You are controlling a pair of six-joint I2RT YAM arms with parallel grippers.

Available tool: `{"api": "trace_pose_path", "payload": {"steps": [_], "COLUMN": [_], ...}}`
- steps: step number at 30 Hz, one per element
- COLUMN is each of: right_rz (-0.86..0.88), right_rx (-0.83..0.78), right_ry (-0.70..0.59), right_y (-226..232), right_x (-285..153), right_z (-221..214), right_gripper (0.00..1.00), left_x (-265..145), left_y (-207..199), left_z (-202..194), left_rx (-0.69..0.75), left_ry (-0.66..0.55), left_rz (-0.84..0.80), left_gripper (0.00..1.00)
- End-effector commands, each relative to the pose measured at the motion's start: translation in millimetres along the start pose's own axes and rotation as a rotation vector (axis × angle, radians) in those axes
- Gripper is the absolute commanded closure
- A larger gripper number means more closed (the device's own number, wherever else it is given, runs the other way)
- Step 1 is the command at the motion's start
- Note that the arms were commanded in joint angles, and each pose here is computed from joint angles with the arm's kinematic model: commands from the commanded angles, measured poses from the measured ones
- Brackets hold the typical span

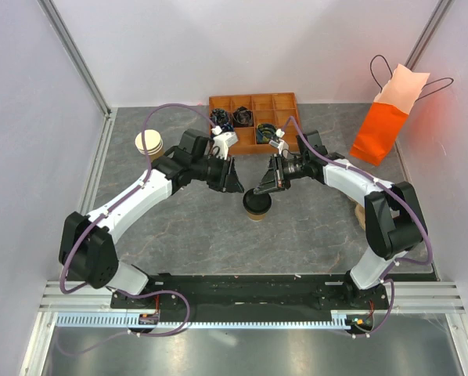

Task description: Pack the takeout coffee

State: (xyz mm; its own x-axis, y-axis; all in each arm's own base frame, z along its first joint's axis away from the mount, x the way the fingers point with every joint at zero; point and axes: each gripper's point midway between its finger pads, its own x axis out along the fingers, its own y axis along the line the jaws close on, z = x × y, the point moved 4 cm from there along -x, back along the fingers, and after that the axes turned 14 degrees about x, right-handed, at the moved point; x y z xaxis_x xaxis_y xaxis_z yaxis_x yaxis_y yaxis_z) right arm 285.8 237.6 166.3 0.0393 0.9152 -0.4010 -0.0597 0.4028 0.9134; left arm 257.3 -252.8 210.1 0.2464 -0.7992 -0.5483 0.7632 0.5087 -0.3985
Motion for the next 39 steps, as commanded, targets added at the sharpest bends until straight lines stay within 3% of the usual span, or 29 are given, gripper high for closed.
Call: {"api": "trace_pose_path", "payload": {"steps": [1, 16, 25, 34, 39], "right_rz": [-0.087, -0.195, -0.201, -0.208, -0.213], "right_rx": [-0.047, 0.032, 0.038, 0.048, 0.064], "right_ry": [-0.023, 0.002, -0.001, 0.005, 0.015], "right_y": [-3, -50, -52, -57, -62], "right_x": [-9, 4, 4, 6, 8], "right_z": [-6, -13, -12, -12, -13], "right_gripper": [0.83, 0.85, 0.85, 0.86, 0.86], "left_x": [4, 38, 21, 51, 76], "left_y": [8, 8, 4, 4, 21], "left_z": [17, 19, 52, 18, -26], "left_rx": [0.164, 0.442, 0.529, 0.459, 0.407], "left_ry": [0.068, 0.265, 0.214, 0.268, 0.363], "left_rz": [0.155, 0.287, 0.333, 0.203, 0.178], "left_gripper": [0.7, 0.62, 0.73, 0.75, 0.76]}}
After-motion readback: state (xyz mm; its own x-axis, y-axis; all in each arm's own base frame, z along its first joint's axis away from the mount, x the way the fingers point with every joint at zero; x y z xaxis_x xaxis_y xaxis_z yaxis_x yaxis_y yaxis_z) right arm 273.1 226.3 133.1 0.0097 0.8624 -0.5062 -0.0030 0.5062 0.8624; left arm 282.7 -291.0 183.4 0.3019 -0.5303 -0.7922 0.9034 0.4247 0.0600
